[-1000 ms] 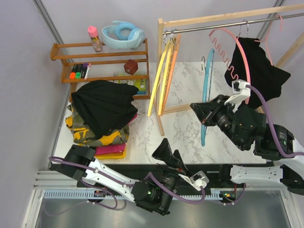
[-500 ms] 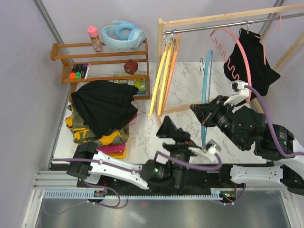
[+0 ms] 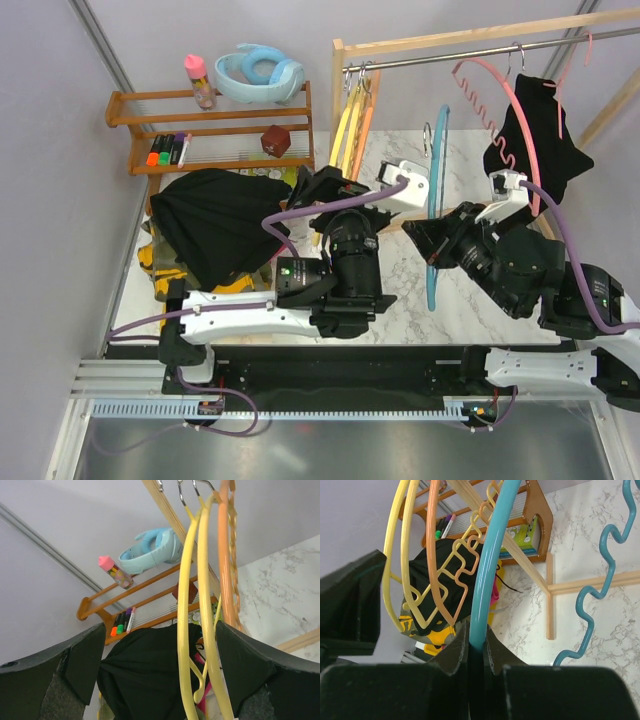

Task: Remove the trousers from the hanger

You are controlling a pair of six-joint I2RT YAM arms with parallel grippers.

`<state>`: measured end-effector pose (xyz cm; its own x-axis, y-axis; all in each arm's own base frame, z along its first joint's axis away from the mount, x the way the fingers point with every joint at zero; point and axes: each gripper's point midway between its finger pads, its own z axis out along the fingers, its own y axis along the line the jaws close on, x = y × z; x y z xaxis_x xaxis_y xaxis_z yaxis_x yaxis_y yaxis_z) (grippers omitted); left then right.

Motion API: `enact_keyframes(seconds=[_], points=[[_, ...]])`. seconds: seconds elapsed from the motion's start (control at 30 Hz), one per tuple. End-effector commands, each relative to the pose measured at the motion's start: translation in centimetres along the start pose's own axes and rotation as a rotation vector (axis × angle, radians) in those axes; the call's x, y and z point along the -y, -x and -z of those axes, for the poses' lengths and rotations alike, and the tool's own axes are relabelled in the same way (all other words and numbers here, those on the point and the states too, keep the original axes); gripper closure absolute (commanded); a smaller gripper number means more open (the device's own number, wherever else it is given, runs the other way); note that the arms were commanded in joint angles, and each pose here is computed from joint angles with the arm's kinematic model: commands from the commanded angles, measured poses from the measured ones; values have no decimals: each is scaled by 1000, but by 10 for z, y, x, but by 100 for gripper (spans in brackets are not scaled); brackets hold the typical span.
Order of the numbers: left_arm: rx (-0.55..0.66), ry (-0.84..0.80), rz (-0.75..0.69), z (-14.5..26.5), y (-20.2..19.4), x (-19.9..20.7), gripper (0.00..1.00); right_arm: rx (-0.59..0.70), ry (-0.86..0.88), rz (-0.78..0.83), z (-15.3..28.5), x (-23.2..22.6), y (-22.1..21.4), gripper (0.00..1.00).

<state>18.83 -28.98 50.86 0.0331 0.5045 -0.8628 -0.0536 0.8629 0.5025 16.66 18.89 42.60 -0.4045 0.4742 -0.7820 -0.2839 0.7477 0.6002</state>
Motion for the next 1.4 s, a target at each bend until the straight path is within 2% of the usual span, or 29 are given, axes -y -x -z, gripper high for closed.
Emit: enact_keyframes(seconds=[0.0,0.07,0.13,0.17,0.2,0.27,0.3,0.37,0.47,0.53,0.7,0.8,0.93,1.07,1.17,1.37], points=[[-30,-98,54,22,-25,-26,3,11,28,-5,2,-7,6,100],[-9,-137,115,32,-26,-43,3,13,-12,-3,-2,-3,6,100],[14,-202,237,47,-27,-50,3,17,-52,-2,-7,0,4,100],[41,-210,230,51,-33,-47,3,33,-91,-1,-14,3,2,100],[48,-250,349,55,-37,-63,3,46,-111,-5,-18,4,3,100],[67,-288,375,63,-54,-56,3,54,-138,10,-35,1,5,100],[69,-342,466,69,-60,-66,3,36,-126,10,-44,-3,2,100],[76,-399,426,82,-79,-48,3,-14,-93,-18,-71,-9,-1,100],[99,-526,426,114,-95,-22,3,36,-77,-44,-85,-8,15,100],[131,-629,437,143,-97,-8,2,22,-60,-37,-91,-10,18,100],[112,-816,603,177,-108,-7,1,1,-23,-40,-101,-14,17,100],[120,-858,603,186,-113,-6,1,10,-37,-67,-106,-6,26,100],[153,-851,533,193,-106,-2,1,-54,2,-146,-127,0,37,100],[151,-850,538,192,-104,-5,1,-17,28,-236,-136,9,70,100],[152,-851,540,192,-106,-4,1,-24,35,-286,-147,13,80,100],[160,-846,520,196,-104,0,1,65,116,-386,-147,-2,104,100]])
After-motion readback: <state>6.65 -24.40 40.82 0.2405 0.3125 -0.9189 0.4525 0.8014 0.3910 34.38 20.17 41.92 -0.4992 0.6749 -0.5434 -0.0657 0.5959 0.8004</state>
